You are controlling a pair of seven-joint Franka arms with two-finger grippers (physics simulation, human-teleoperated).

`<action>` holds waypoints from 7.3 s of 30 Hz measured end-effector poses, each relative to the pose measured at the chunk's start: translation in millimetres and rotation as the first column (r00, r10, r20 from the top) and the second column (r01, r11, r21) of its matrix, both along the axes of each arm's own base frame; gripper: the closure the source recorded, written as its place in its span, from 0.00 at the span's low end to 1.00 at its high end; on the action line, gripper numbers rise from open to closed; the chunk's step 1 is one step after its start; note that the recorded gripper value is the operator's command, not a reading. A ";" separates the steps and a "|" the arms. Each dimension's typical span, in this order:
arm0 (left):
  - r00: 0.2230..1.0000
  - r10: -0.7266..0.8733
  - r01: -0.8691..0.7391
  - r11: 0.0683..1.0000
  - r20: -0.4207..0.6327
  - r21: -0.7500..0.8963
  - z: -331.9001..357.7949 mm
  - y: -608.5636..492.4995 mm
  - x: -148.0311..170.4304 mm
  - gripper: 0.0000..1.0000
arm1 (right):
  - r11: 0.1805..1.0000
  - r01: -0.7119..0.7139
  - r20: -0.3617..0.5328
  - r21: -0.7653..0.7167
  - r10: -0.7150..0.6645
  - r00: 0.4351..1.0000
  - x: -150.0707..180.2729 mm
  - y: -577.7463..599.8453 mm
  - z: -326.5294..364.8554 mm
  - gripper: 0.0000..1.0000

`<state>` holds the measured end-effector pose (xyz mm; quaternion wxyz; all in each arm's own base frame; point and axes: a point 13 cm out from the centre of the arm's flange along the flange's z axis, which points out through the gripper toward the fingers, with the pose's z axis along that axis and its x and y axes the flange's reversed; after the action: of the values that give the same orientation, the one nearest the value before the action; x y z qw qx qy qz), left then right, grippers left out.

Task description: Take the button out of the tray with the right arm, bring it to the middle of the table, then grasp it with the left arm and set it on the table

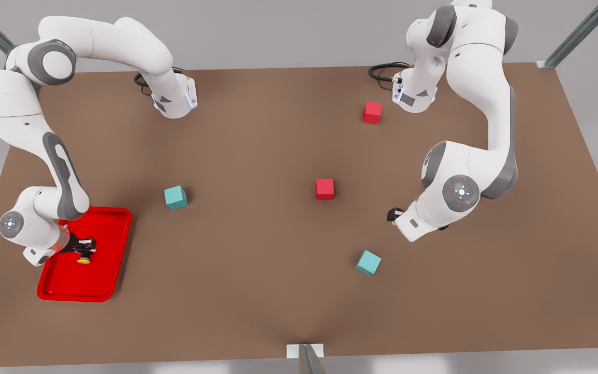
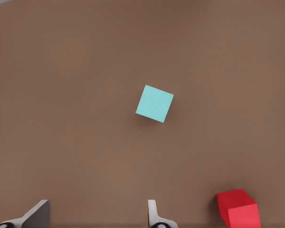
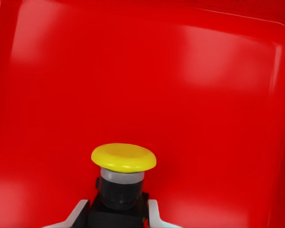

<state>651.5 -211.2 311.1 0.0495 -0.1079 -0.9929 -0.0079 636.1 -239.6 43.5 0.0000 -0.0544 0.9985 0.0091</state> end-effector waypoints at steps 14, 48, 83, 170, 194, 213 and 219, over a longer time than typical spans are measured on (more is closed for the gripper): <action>1.000 -0.001 0.001 1.000 0.008 0.000 8.4 0.8 -0.6 0.00 | 1.000 -0.005 0.012 -0.015 0.005 1.000 3.0 -3.1 18.9 0.53; 1.000 0.031 -0.031 0.999 -0.005 0.015 -4.7 7.6 1.3 0.00 | 0.987 0.043 -0.060 0.153 -0.034 0.998 11.6 658.1 166.2 0.54; 0.998 -0.008 0.010 0.999 0.063 -0.036 -39.6 -196.4 -30.9 0.00 | 0.844 0.529 0.018 0.094 -0.532 0.846 -0.1 257.4 396.4 0.00; 0.995 -0.078 0.079 0.997 0.069 -0.012 -265.3 -245.2 -56.1 0.35 | 0.990 0.140 0.142 -0.005 -0.138 0.980 26.5 231.5 385.9 0.00; 0.986 0.032 -0.025 0.999 0.165 -0.041 -171.1 -244.6 -2.6 0.58 | 0.990 0.144 0.141 -0.010 -0.141 0.980 22.9 204.4 412.5 0.00; 0.772 0.318 -0.402 0.915 0.550 0.036 -161.4 -248.8 21.7 0.59 | 0.992 0.126 0.137 -0.010 -0.124 0.983 22.8 209.3 410.6 0.00; 0.632 0.307 -0.477 0.878 0.711 0.045 -166.9 -246.1 20.0 0.59 | 0.992 0.124 0.137 -0.010 -0.121 0.983 22.8 210.1 410.6 0.00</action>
<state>671.5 -457.3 144.2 -0.3078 0.1292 -0.9306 -0.1504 658.9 -29.6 454.1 0.0680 0.0067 0.9977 -0.0038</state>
